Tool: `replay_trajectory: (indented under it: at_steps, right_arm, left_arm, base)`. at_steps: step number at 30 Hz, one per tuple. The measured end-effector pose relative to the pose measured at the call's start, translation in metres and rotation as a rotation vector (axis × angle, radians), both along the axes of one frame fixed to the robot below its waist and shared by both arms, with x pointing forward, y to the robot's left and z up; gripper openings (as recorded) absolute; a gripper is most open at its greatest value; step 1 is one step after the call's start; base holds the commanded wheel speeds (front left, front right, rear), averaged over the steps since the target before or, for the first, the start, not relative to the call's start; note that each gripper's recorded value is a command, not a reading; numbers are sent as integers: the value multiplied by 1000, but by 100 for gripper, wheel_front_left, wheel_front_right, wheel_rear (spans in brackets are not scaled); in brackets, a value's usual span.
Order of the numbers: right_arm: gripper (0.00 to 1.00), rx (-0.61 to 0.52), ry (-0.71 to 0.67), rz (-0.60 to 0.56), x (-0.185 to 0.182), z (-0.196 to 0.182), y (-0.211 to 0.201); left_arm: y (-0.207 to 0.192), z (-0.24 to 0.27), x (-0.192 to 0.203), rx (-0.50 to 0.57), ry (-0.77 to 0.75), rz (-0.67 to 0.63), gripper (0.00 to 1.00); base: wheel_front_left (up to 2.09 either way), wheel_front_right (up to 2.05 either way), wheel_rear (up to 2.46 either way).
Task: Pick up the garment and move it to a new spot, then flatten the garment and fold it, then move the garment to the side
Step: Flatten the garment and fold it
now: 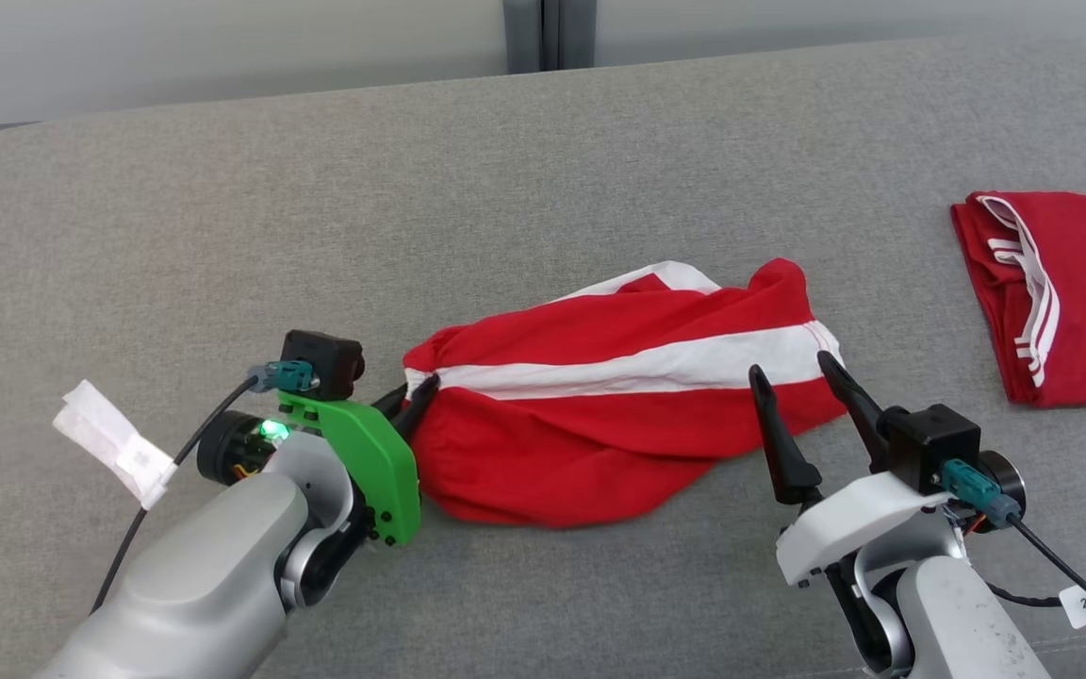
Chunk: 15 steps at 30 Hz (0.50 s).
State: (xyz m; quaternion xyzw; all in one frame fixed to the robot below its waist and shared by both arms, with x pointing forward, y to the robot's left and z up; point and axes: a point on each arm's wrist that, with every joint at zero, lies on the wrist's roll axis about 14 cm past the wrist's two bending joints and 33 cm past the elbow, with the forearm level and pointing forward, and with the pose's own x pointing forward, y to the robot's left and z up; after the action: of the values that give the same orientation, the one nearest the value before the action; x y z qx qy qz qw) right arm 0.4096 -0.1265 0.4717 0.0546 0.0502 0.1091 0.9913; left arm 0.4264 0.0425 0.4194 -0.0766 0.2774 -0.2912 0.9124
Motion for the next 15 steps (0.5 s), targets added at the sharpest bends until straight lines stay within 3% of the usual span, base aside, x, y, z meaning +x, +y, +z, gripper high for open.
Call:
replay_trajectory:
  at_steps: [8,9,10,11,15]
  right_arm:
    - [100,4,-11,30,1,5,11]
    - [100,4,-13,29,1,6,10]
    - [100,4,-16,28,1,7,10]
    - [100,4,-18,25,0,8,9]
    - [100,2,-25,13,-3,11,4]
  left_arm:
    - [27,10,15,26,-91,118,0]
    - [26,12,16,3,-95,131,16]
    - [24,17,17,-34,-106,146,43]
    - [23,20,17,-51,-120,154,100]
    - [28,19,9,-101,-133,195,100]
  base:
    - [0,0,0]
    - [0,0,0]
    - [0,0,0]
    - [0,0,0]
    - [0,0,0]
